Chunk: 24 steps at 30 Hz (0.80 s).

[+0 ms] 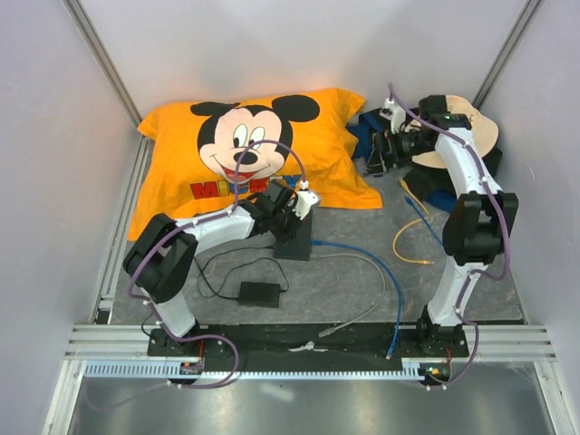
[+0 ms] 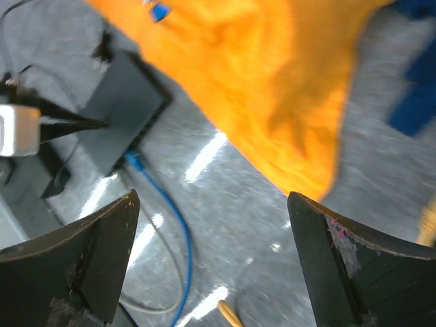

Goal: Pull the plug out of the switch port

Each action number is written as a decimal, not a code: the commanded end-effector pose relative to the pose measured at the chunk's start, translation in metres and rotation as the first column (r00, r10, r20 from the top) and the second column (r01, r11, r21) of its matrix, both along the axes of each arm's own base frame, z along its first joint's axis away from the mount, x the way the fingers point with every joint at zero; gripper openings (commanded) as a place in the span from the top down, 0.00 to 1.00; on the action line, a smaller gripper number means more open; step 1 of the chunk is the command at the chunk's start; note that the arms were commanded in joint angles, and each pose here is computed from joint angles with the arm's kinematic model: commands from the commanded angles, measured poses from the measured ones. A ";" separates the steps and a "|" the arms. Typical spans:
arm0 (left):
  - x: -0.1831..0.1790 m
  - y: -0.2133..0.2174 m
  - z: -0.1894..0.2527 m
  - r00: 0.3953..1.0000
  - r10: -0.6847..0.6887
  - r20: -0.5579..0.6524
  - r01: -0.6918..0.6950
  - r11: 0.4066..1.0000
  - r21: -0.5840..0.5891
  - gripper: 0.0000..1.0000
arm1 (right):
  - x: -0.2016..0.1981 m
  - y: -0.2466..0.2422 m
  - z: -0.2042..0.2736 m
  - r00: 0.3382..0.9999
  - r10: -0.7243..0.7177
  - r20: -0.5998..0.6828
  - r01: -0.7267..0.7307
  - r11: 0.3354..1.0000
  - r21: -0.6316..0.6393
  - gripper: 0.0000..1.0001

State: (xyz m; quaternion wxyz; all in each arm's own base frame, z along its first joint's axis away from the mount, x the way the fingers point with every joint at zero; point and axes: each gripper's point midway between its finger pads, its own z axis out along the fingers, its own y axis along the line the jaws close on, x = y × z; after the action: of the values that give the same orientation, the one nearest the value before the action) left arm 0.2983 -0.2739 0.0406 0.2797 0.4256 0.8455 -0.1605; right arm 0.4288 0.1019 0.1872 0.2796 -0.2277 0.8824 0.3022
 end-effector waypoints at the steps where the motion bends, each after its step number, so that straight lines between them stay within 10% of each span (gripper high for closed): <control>1: -0.009 0.030 -0.029 0.999 0.005 -0.049 0.002 0.990 0.140 0.98 | -0.033 0.049 -0.025 0.966 0.238 -0.102 -0.226 0.967 0.118 0.02; 14: -0.013 0.040 -0.030 0.994 0.014 -0.106 0.001 0.989 0.146 0.98 | -0.123 0.104 -0.136 0.690 0.602 -0.402 -0.609 0.783 0.126 0.08; 24: -0.020 0.045 -0.024 0.993 0.054 -0.108 -0.045 0.996 0.078 0.98 | -0.122 0.124 -0.159 0.723 0.514 -0.462 -0.512 0.847 0.142 0.12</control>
State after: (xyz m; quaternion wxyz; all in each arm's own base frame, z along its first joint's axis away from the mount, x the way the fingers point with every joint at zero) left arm 0.3002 -0.2656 0.0413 0.2745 0.4157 0.8473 -0.1843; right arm 0.3036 0.2237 0.0408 -0.0437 -0.4125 0.8135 0.4075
